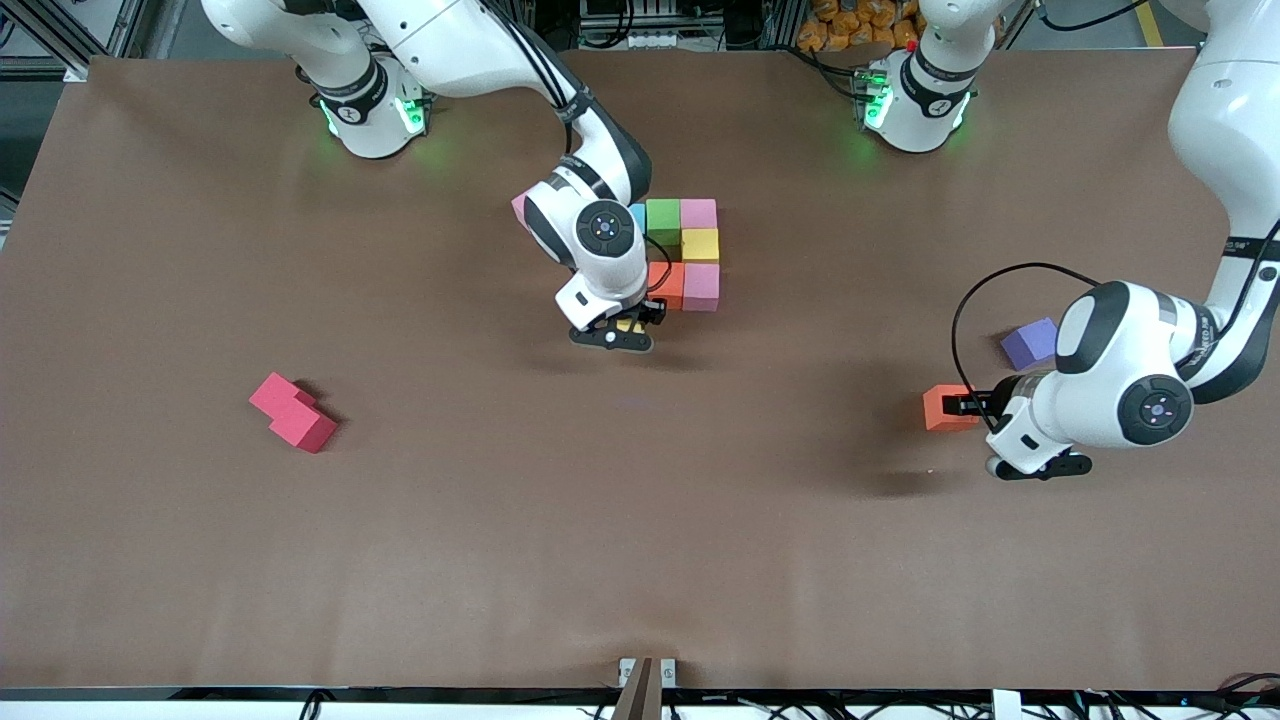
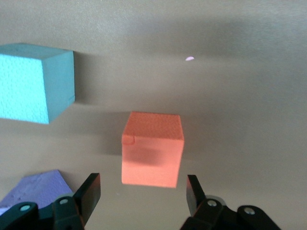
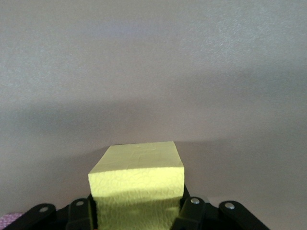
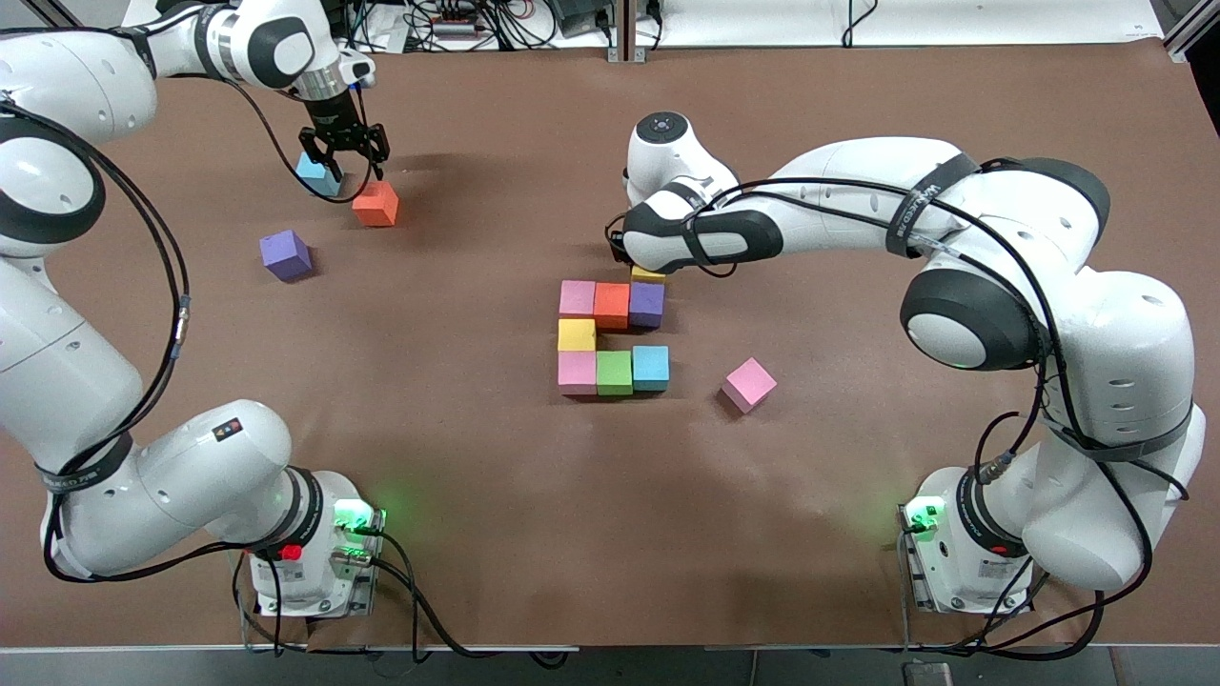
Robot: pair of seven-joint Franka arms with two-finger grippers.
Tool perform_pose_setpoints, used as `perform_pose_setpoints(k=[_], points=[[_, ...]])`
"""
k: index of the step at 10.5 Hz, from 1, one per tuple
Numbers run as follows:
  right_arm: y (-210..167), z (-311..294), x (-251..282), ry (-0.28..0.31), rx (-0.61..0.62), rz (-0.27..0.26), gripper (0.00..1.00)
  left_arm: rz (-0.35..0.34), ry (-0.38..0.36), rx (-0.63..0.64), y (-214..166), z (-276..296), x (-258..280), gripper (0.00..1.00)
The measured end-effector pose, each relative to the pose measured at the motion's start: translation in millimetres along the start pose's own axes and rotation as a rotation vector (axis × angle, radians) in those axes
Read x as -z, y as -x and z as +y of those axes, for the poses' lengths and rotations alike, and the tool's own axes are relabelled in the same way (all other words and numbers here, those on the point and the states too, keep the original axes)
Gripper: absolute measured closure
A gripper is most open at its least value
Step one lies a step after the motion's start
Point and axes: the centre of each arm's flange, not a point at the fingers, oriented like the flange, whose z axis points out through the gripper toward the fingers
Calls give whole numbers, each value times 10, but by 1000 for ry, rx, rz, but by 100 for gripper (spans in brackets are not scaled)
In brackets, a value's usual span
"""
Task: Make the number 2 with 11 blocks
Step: 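Move the left gripper to the orange cube while the right gripper lowers yellow, then grasp the orange cube with the left gripper while the right gripper places yellow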
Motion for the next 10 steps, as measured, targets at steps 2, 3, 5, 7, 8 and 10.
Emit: perform_pose_setpoints(k=[2, 3, 5, 7, 8, 10], points=[[26, -15, -8, 4, 9, 4, 43, 13, 11, -7, -47, 14, -81, 19], [33, -19, -11, 7, 16, 8, 43, 21, 12, -7, -62, 12, -89, 19], [51, -28, -14, 15, 30, 16, 43, 43, 10, 22, -99, -44, -7, 19], [57, -30, -17, 18, 35, 19, 43, 63, 6, 65, -100, -72, 106, 19], [60, -29, -21, 19, 36, 19, 43, 68, 3, 93, -79, -51, 145, 19], [72, -31, -26, 21, 40, 21, 43, 117, -11, 105, 58, 118, 242, 19]])
